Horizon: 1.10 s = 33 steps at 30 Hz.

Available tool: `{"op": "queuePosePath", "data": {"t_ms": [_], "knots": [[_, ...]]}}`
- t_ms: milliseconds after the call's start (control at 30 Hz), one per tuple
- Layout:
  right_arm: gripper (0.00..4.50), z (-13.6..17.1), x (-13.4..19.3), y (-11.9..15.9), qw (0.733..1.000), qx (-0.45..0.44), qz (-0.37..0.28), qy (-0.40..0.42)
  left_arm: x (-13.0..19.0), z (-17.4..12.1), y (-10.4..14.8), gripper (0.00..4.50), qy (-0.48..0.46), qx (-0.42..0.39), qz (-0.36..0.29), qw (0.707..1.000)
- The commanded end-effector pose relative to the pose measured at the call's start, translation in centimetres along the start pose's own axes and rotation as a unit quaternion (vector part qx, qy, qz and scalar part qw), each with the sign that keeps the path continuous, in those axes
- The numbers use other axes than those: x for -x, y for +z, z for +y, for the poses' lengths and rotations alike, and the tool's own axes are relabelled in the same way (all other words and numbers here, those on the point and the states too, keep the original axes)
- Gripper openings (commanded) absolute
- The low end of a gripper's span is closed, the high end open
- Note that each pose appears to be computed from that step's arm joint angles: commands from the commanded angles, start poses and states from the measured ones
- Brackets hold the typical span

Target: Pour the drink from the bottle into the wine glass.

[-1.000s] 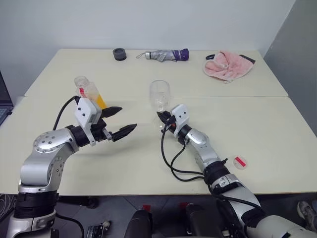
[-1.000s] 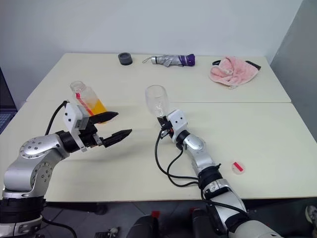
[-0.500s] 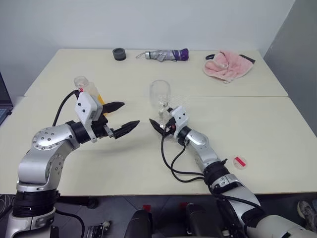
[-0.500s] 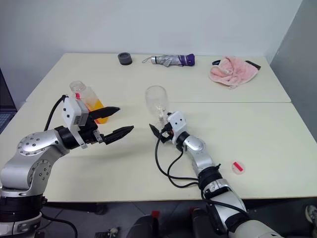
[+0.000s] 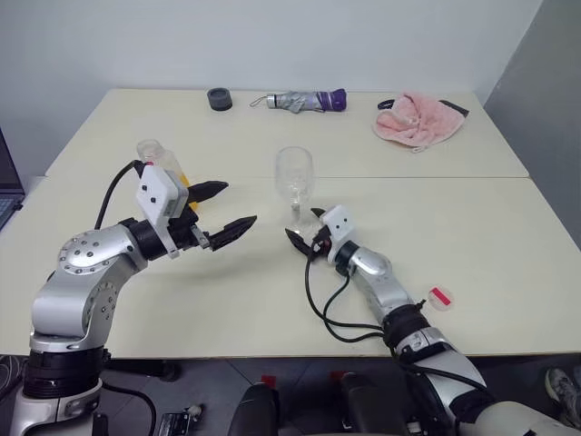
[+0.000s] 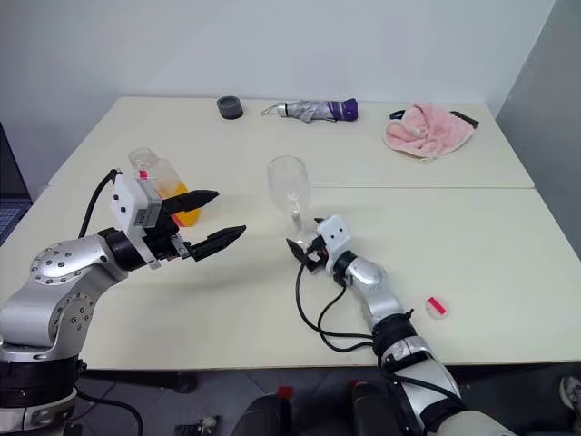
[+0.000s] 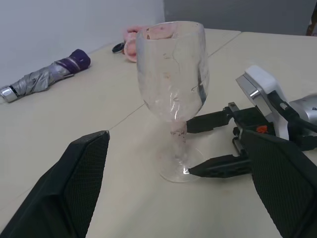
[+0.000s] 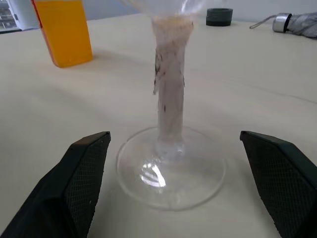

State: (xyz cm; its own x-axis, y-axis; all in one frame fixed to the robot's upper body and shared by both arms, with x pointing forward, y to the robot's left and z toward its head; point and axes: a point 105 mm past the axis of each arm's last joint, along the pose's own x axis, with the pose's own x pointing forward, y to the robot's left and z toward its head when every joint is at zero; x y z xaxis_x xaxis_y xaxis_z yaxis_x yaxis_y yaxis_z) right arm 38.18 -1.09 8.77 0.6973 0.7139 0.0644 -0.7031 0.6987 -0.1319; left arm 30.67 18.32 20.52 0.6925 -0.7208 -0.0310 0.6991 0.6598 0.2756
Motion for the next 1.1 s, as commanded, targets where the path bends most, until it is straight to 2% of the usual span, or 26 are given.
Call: {"op": "queuePosePath", "data": {"t_ms": [33,133,300,433,567,733,933,1100], "knots": [[4.47,-0.4,0.8,0.4,1.0,0.005,-0.008,0.002,0.5,-0.2,1.2,4.5,0.01,-0.011,-0.026,1.0],[4.47,-0.1,1.8,0.3,1.0,0.013,-0.001,0.02,0.9,-0.3,0.0,4.5,0.035,0.006,-0.019,0.999],[4.47,1.6,5.5,0.7,0.995,0.039,0.012,0.095,2.3,0.2,-4.3,4.5,0.124,0.031,0.025,0.992],[4.47,2.8,8.1,2.2,0.988,0.054,0.023,0.146,4.0,1.3,-8.0,4.5,0.234,0.078,0.047,0.968],[4.47,3.8,9.4,3.8,0.982,0.054,0.029,0.179,5.2,2.3,-9.7,4.5,0.31,0.092,0.056,0.945],[4.47,4.7,10.1,5.3,0.979,0.043,0.033,0.197,5.9,4.5,-10.2,4.5,0.366,0.053,0.073,0.926],[4.47,4.9,10.2,6.8,0.98,0.027,0.032,0.197,6.1,7.2,-9.5,4.5,0.396,0.053,0.06,0.915],[4.47,5.1,10.2,7.8,0.978,0.026,0.027,0.207,5.5,8.6,-9.0,4.5,0.392,0.047,0.057,0.917]]}}
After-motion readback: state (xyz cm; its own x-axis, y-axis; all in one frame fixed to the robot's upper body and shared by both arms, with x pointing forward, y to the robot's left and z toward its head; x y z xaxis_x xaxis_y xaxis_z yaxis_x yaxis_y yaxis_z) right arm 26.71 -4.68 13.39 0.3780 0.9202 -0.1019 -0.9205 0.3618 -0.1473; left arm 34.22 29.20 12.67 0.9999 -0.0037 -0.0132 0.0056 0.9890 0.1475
